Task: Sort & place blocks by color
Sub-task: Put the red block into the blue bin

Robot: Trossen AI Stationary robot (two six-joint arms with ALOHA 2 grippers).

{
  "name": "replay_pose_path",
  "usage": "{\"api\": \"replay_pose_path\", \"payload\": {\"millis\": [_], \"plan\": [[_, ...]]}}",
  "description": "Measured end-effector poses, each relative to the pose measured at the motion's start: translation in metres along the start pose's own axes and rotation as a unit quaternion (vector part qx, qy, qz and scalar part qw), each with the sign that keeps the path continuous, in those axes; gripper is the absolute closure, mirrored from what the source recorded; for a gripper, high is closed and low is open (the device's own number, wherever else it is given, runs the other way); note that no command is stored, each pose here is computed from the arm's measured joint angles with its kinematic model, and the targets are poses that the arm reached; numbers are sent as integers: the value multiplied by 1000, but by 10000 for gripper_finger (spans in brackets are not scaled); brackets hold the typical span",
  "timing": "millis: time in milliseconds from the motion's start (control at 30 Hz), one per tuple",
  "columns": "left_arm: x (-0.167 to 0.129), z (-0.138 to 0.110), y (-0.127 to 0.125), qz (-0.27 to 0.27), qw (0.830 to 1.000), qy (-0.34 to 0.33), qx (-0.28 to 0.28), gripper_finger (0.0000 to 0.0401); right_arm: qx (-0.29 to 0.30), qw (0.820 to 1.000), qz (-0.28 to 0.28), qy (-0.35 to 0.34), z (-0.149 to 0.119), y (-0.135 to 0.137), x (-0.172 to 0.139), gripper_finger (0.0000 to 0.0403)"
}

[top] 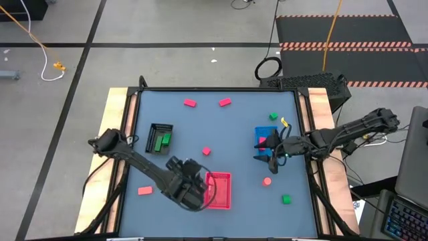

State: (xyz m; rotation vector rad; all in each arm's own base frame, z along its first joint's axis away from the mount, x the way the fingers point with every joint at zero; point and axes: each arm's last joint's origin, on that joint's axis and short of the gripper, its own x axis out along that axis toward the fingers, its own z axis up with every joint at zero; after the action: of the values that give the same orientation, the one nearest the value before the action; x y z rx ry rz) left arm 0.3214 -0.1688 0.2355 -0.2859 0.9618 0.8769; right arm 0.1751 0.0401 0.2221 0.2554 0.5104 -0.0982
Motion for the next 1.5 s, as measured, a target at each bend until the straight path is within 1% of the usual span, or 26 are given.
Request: {"api": "replay_pose_path", "payload": {"millis": [67,200,333,433,500,567,633,767,867,967,1067,1233,1333,1400,1500], "plan": [[6,8,5,21,1000,-12,4,128,5,1000,9,-13,-1,2,1,187],[19,28,10,42,998,-34,23,128,2,1000,18,-19,-3,4,1,187],[32,54,20,64,995,-58,47,128,-16,1000,5,-24,-3,3,1,187],[45,76,28,69,993,-58,74,128,-33,999,-14,-33,-2,2,1,187],[56,95,32,61,992,-68,91,128,-45,998,-31,-38,-2,1,1,187],[67,112,35,50,989,-72,118,128,-55,997,-35,-40,-2,1,1,187],[79,130,38,15,988,-74,138,128,-67,996,-35,-39,-2,1,1,187],[97,166,45,-86,976,-90,178,128,-85,995,-34,-36,-2,1,1,187],[105,187,52,-137,968,-121,174,128,-93,995,-35,-28,-8,-1,3,187],[108,202,55,-169,959,-157,163,128,-103,994,-39,-17,-15,-4,5,187],[105,211,53,-206,946,-193,158,128,-131,991,-40,-11,-18,-5,6,187],[108,213,47,-283,913,-238,170,128,-171,984,-41,-8,-20,-6,6,187],[114,215,49,-321,895,-258,169,128,-206,978,-41,-19,-18,-5,6,187],[121,217,55,-336,889,-261,169,128,-215,975,-39,-40,-14,-3,6,187],[131,217,66,-338,890,-260,163,128,-216,974,-38,-63,-9,-2,6,187]]}}
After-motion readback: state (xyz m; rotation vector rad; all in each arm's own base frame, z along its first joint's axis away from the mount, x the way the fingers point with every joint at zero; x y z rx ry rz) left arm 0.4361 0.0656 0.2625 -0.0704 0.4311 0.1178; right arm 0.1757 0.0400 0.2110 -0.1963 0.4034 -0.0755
